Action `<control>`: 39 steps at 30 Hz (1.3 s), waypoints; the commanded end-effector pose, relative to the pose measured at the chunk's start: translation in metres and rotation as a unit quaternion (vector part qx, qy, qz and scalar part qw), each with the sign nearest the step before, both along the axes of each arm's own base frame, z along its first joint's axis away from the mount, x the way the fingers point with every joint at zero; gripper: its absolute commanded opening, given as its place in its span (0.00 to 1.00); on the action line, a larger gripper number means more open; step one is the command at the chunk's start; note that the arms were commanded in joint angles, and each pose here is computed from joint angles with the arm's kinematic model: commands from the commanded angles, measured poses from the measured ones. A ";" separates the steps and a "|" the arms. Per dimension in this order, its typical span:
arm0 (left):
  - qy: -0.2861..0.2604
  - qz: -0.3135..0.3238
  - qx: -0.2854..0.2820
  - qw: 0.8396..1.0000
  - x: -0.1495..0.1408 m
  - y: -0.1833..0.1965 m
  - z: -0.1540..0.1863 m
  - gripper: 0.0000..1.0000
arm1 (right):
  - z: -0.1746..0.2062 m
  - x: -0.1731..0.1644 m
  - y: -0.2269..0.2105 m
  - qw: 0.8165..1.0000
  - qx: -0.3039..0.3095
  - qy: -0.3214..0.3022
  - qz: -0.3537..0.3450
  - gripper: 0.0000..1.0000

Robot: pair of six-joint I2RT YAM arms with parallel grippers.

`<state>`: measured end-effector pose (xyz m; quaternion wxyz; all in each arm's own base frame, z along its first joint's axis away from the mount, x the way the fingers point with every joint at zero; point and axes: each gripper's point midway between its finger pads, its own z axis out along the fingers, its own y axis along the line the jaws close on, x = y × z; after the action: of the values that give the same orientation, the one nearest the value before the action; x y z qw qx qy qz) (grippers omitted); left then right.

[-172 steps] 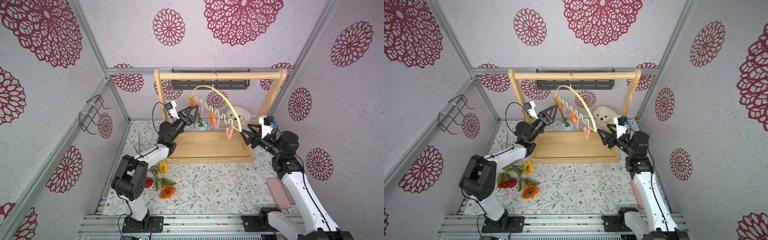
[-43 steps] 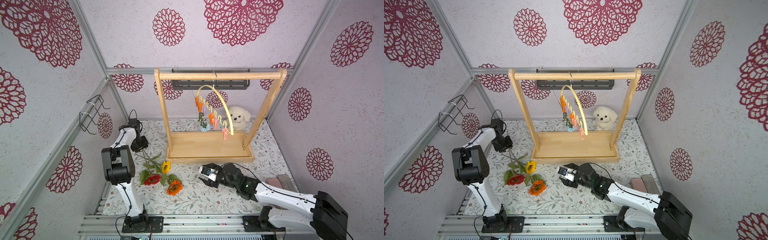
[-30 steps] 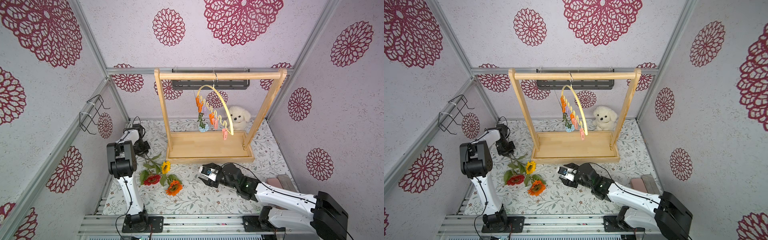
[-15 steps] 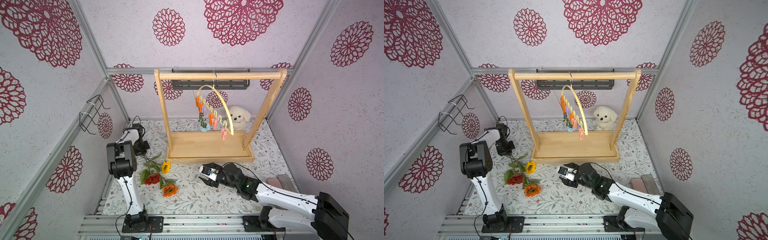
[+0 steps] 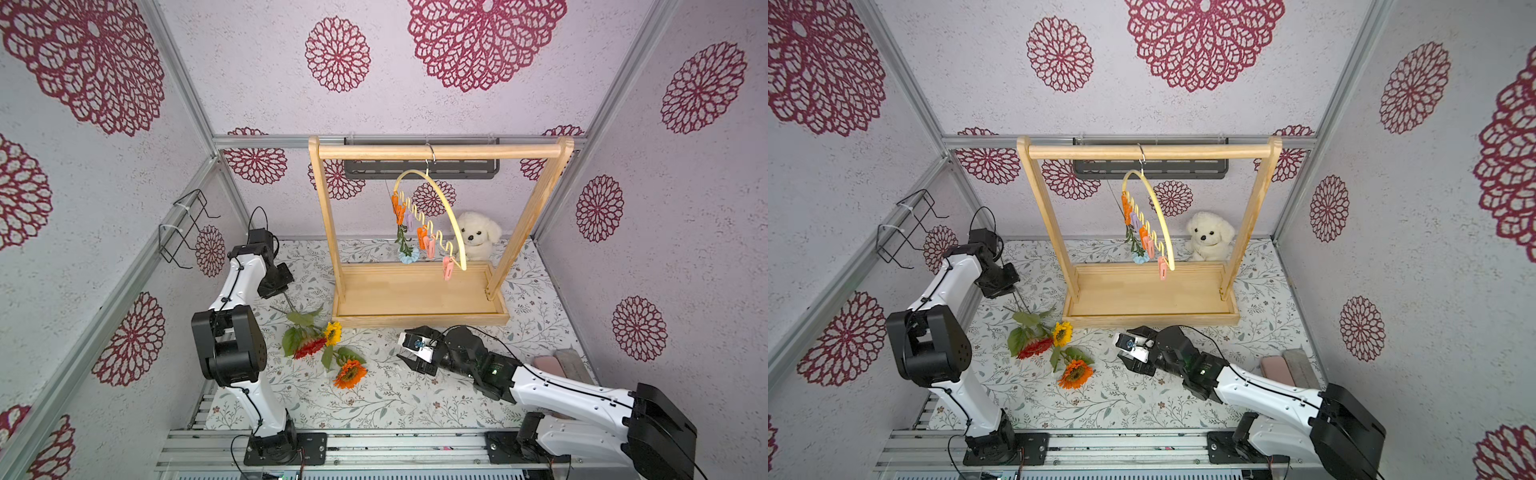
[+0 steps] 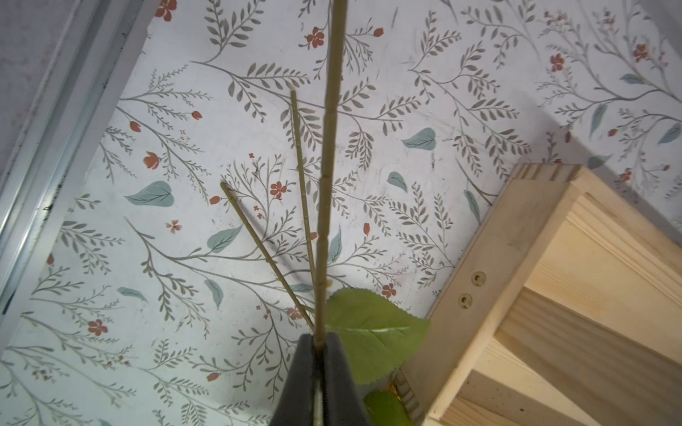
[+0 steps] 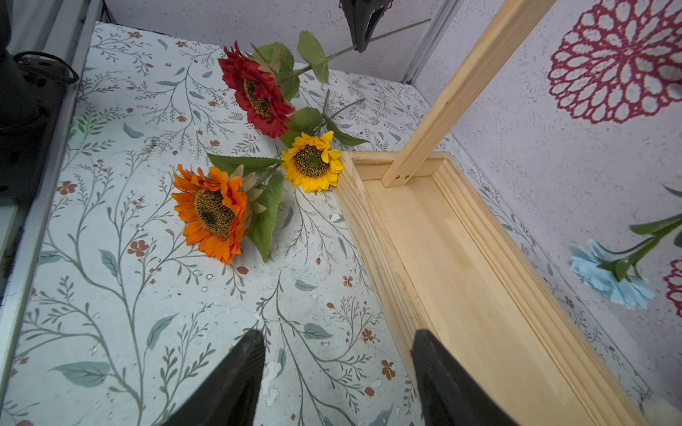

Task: Dry the flowers on a clothes hanger
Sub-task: Pick up the flower at the center of the board.

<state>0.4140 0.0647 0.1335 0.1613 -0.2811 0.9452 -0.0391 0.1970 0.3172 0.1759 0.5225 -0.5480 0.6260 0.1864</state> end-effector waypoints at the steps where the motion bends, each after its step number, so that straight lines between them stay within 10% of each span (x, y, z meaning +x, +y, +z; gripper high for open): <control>1: -0.045 -0.007 -0.050 0.998 -0.003 -0.019 0.023 0.05 | 0.038 0.003 0.009 0.999 0.046 -0.011 0.006 0.68; 6: -0.206 -0.043 -0.111 0.971 0.001 -0.050 0.096 0.01 | 0.053 -0.007 0.001 0.998 0.056 0.009 0.036 0.69; 14: -0.439 -0.160 -0.106 0.878 -0.056 -0.098 0.173 0.00 | 0.051 -0.013 -0.045 0.977 0.118 0.172 0.029 0.70; 26: -0.581 -0.330 -0.072 0.740 -0.086 -0.225 0.229 0.00 | 0.087 0.043 -0.134 0.918 0.305 0.241 -0.083 0.67; 39: -0.632 -0.287 -0.030 0.719 -0.032 -0.271 0.267 0.00 | 0.151 0.134 -0.167 0.942 0.285 0.080 -0.158 0.66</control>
<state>0.3723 -0.2128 0.3748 0.6473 0.1170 0.6912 -0.2994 0.3180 0.1536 0.2982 0.5826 -0.2287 0.6959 0.3522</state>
